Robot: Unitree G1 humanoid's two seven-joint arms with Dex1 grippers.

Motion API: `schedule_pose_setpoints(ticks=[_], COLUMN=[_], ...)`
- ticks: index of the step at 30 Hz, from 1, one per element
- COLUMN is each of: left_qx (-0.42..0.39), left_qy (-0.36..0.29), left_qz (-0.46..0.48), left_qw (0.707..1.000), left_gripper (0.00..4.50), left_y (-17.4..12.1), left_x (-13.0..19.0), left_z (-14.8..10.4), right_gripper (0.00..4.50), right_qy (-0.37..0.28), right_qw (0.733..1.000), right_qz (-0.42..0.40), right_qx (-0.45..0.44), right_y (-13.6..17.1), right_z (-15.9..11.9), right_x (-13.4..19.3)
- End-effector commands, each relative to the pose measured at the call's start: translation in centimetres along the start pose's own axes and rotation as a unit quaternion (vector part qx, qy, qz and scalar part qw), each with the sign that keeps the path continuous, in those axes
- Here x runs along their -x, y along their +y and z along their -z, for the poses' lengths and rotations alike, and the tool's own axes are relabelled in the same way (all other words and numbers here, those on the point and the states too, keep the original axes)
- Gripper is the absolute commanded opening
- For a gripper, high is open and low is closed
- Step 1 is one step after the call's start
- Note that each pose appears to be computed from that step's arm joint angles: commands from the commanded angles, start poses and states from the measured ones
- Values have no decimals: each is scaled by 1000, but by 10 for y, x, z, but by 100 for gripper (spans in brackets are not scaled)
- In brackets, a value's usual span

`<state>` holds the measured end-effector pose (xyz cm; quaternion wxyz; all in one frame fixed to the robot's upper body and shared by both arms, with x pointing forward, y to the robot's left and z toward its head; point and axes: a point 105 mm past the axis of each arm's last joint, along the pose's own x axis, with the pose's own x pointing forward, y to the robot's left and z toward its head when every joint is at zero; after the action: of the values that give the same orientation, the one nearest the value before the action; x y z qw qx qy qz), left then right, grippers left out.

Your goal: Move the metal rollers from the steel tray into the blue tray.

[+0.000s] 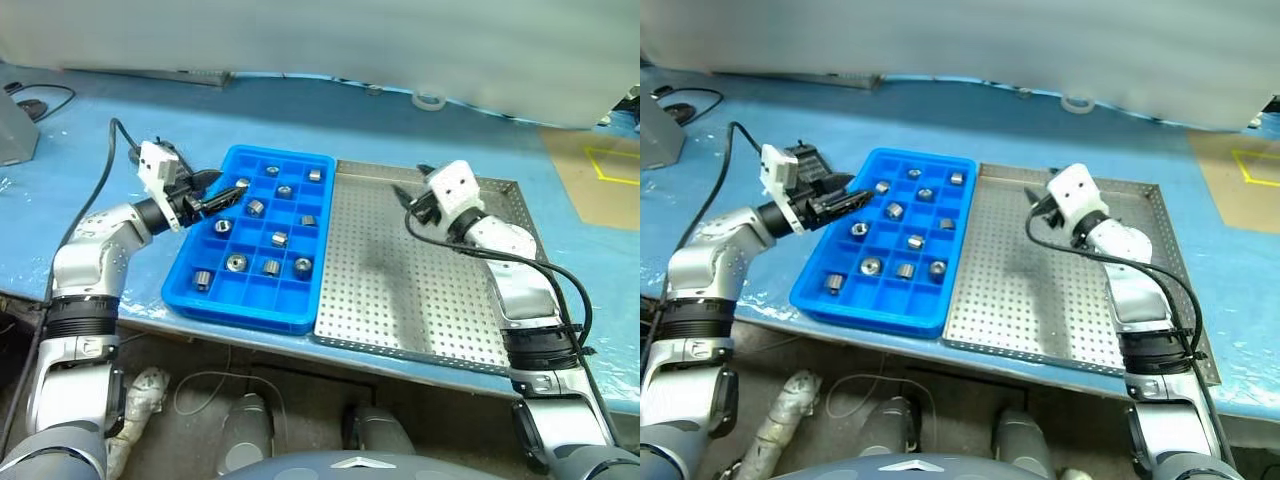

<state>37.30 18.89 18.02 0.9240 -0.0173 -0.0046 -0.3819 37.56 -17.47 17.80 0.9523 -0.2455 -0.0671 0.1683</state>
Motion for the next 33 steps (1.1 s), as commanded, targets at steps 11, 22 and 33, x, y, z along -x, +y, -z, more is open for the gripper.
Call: schedule_pose_setpoints(ticks=[11,22,33], left_qx=[-8,12,34], left_qy=[-44,-46,-48], left_qz=[4,1,31], left_qw=[999,999,998], left_gripper=[408,408,408], left_y=[-8,-24,-38], left_x=[-19,-15,-28], left_z=[-8,11,15], right_gripper=[281,281,281], right_qy=[-18,6,10], right_qw=[999,999,999], right_qz=[10,-4,-8], right_qx=[33,47,45], right_y=[-8,-5,2], right_z=[-19,-9,-8], right_x=[-3,1,5])
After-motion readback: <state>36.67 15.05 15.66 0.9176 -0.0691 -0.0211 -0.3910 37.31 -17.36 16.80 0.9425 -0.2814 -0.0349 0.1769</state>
